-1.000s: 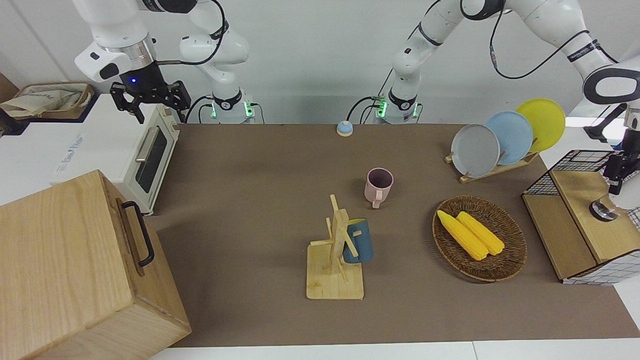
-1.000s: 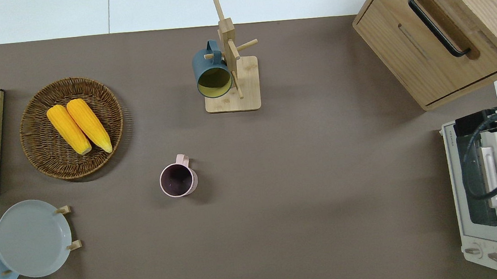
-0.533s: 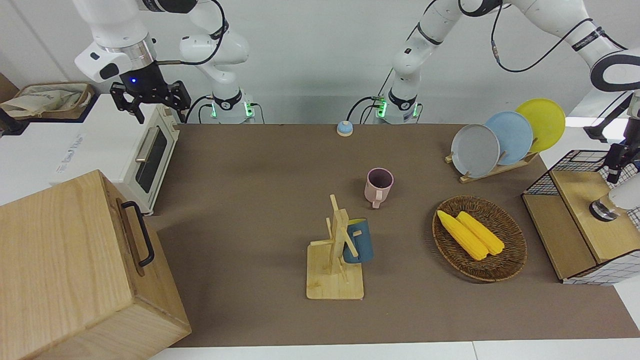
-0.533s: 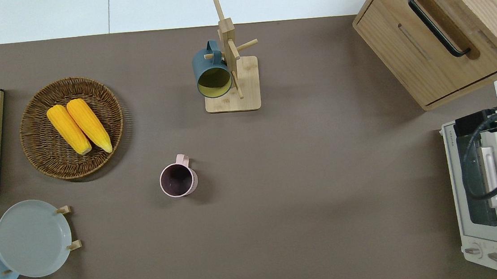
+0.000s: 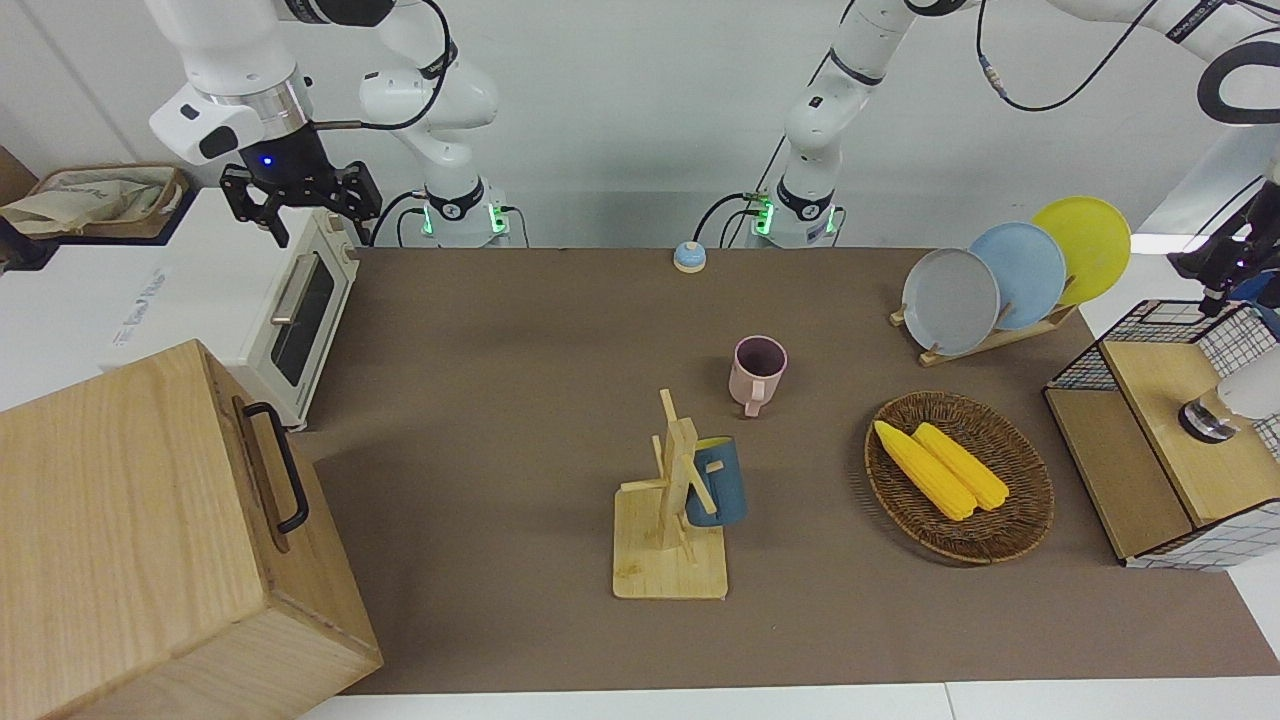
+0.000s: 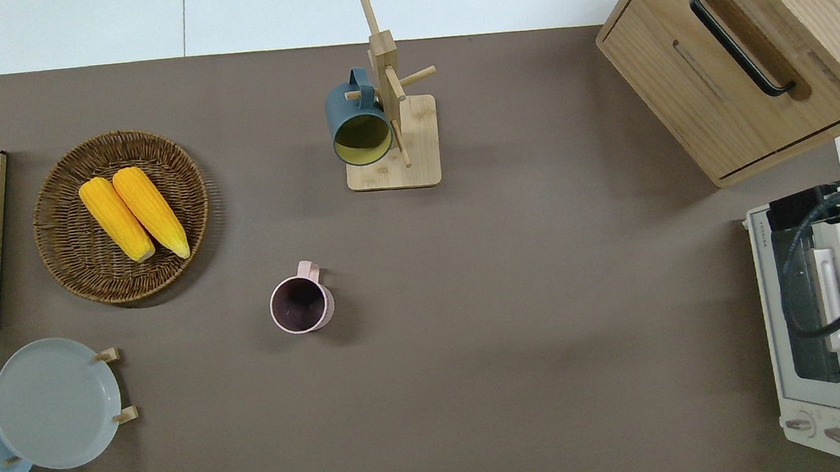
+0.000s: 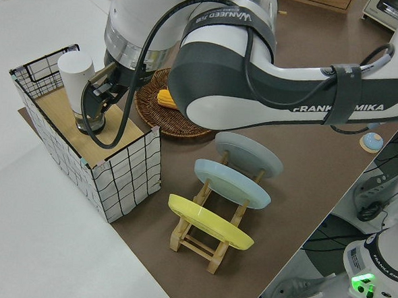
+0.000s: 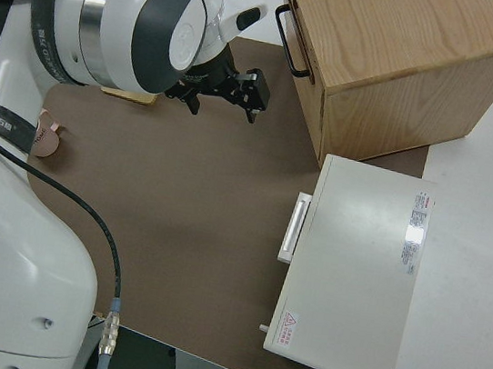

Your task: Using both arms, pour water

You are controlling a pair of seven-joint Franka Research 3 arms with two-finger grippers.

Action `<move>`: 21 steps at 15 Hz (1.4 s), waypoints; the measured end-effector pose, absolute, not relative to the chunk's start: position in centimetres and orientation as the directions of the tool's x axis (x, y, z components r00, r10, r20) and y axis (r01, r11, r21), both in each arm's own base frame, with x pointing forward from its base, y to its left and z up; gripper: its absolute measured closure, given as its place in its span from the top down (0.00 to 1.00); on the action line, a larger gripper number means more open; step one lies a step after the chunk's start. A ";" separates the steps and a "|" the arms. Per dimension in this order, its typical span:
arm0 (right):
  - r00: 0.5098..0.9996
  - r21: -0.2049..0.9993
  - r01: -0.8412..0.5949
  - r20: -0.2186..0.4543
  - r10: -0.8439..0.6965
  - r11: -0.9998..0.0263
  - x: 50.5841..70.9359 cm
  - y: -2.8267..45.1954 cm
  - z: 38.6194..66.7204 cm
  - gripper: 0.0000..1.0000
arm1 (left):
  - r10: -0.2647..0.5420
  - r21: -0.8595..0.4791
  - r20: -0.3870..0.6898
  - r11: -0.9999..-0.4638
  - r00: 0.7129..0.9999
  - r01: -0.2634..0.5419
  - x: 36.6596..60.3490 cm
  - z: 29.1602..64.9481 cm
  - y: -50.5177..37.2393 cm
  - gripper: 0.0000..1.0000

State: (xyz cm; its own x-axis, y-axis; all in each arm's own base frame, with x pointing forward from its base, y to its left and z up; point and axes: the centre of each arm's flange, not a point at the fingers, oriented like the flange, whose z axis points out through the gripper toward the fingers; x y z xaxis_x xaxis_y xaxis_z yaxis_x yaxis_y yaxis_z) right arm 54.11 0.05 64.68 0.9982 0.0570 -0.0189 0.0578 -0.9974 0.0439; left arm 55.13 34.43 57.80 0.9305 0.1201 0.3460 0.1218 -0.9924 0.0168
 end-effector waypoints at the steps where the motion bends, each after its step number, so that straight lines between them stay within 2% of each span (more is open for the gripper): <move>1: 0.998 0.044 0.058 -0.019 0.057 -0.997 54.1 0.1 64.7 0.99 | 0.122 0.010 0.318 -0.992 0.940 0.125 54.8 58.2 33.8 1.00; 4: 0.998 0.044 0.058 -0.019 0.057 -0.997 54.1 0.1 64.7 0.99 | 0.116 -0.004 0.243 -0.993 0.963 0.121 54.2 59.1 31.9 1.00; 9: 0.998 0.044 0.058 -0.019 0.057 -0.997 54.1 0.1 64.7 0.99 | 0.095 0.008 0.148 -0.995 0.984 0.095 53.2 60.8 28.1 1.00; 13: 0.998 0.044 0.058 -0.019 0.057 -0.997 54.1 0.1 64.7 0.99 | 0.083 0.039 0.067 -0.996 0.994 0.081 53.7 61.1 23.4 1.00; 21: 0.998 0.044 0.058 -0.019 0.057 -0.997 54.1 0.1 64.7 0.99 | 0.029 0.042 -0.015 -0.999 0.999 0.030 55.4 62.2 10.7 1.00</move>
